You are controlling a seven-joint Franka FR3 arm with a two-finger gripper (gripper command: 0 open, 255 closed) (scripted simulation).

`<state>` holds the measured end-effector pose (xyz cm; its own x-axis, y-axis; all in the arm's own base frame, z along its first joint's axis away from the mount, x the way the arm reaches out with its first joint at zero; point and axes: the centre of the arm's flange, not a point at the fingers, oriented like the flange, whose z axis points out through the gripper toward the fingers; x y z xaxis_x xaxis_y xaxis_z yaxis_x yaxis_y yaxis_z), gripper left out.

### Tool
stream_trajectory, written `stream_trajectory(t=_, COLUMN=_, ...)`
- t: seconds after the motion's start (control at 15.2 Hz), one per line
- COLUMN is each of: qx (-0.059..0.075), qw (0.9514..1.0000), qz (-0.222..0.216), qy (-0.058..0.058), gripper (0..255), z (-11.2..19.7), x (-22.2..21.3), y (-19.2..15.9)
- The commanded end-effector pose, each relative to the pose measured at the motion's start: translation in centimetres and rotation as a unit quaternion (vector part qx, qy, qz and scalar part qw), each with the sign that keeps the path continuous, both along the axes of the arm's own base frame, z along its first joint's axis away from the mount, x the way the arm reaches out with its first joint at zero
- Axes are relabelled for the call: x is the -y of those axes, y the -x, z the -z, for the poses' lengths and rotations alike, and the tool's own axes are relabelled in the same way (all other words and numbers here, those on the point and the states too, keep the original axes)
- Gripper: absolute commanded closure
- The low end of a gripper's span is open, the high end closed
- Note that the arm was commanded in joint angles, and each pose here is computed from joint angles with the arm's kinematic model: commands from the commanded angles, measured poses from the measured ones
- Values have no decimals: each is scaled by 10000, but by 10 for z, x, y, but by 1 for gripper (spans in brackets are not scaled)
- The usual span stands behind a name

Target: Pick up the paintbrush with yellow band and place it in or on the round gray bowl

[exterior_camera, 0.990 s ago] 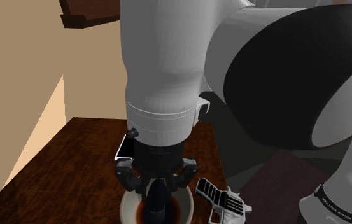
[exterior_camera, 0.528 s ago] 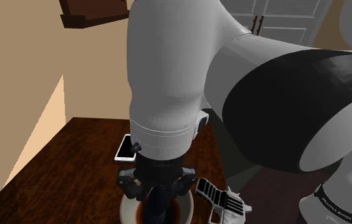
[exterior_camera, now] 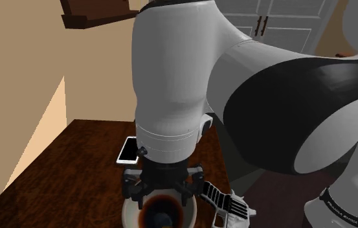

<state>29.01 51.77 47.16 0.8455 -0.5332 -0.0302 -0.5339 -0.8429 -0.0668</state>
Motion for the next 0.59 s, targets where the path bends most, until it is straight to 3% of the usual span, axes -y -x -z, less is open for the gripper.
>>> stream_trajectory(t=0.0, qx=-8, qw=10000, qz=3, qy=12, gripper=0, z=1, x=1, y=0)
stream_trajectory(t=0.13, qx=-7, qw=10000, qz=3, qy=12, gripper=0, z=3, x=-4, y=-1)
stream_trajectory(t=0.4, qx=-7, qw=10000, qz=2, qy=13, gripper=0, z=-47, x=0, y=0)
stream_trajectory(t=0.53, qx=-7, qw=10000, qz=2, qy=13, gripper=0, z=-47, x=0, y=0)
